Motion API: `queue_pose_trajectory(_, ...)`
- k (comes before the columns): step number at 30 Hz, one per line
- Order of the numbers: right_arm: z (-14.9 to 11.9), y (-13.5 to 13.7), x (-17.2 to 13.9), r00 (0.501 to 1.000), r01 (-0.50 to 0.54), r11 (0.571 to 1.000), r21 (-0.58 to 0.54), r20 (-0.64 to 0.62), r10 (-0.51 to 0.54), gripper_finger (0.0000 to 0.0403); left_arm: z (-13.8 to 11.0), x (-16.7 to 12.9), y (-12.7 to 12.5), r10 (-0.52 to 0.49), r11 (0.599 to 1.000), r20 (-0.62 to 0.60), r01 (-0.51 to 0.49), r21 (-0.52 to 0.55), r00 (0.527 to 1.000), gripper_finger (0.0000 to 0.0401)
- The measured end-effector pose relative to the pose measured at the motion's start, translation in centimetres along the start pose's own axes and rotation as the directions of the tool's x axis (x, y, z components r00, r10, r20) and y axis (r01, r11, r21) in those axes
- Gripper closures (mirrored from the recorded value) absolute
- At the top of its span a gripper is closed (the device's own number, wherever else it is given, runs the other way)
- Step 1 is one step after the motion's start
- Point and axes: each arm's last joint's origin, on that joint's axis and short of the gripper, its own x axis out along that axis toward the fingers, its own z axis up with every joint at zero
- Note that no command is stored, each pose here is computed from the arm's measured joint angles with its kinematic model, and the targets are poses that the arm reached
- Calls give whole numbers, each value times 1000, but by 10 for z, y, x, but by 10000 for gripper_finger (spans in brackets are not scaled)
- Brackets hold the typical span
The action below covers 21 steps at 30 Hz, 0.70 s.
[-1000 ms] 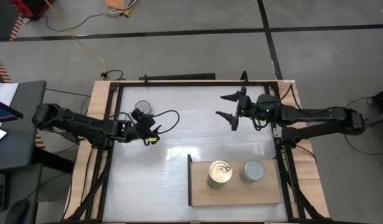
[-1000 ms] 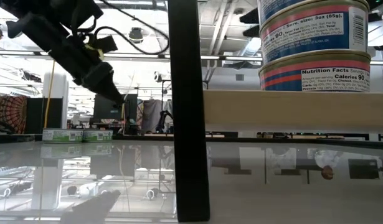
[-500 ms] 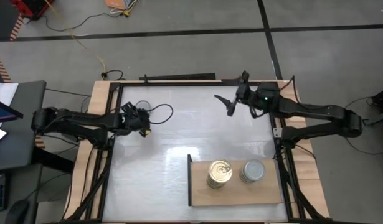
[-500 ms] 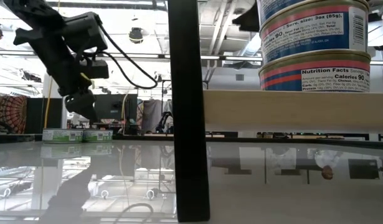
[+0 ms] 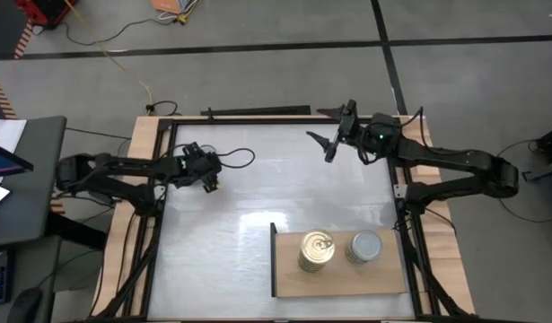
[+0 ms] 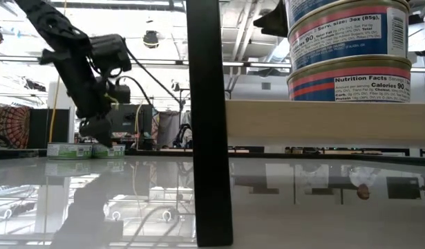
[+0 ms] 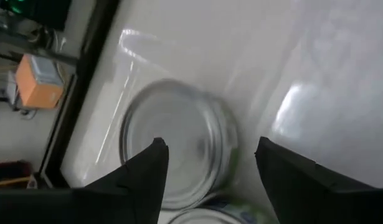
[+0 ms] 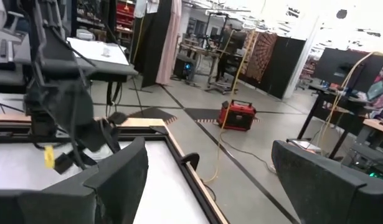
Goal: Stack canned seafood by type on shelf
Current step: Stack the green tuna can on top of the green tuna can on the shelf
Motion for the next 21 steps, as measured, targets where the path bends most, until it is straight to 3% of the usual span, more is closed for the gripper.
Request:
queue_pose_trajectory(6,0,0,0,1000,-3,1000,6,1,3,39,-5,21,-5,14,998,-102,-8,60,995,198)
queue_pose_trajectory(12,0,0,0,1000,-4,1000,8,0,4,39,-4,23,-18,32,997,-106,-24,74,994,296)
queue_pose_trajectory(17,0,0,0,1000,-4,1000,8,0,4,39,-3,16,-26,-1,998,-70,5,60,998,384)
queue_pose_trajectory(21,0,0,0,1000,-4,1000,9,0,4,39,-3,13,-33,-113,993,-69,114,18,991,395)
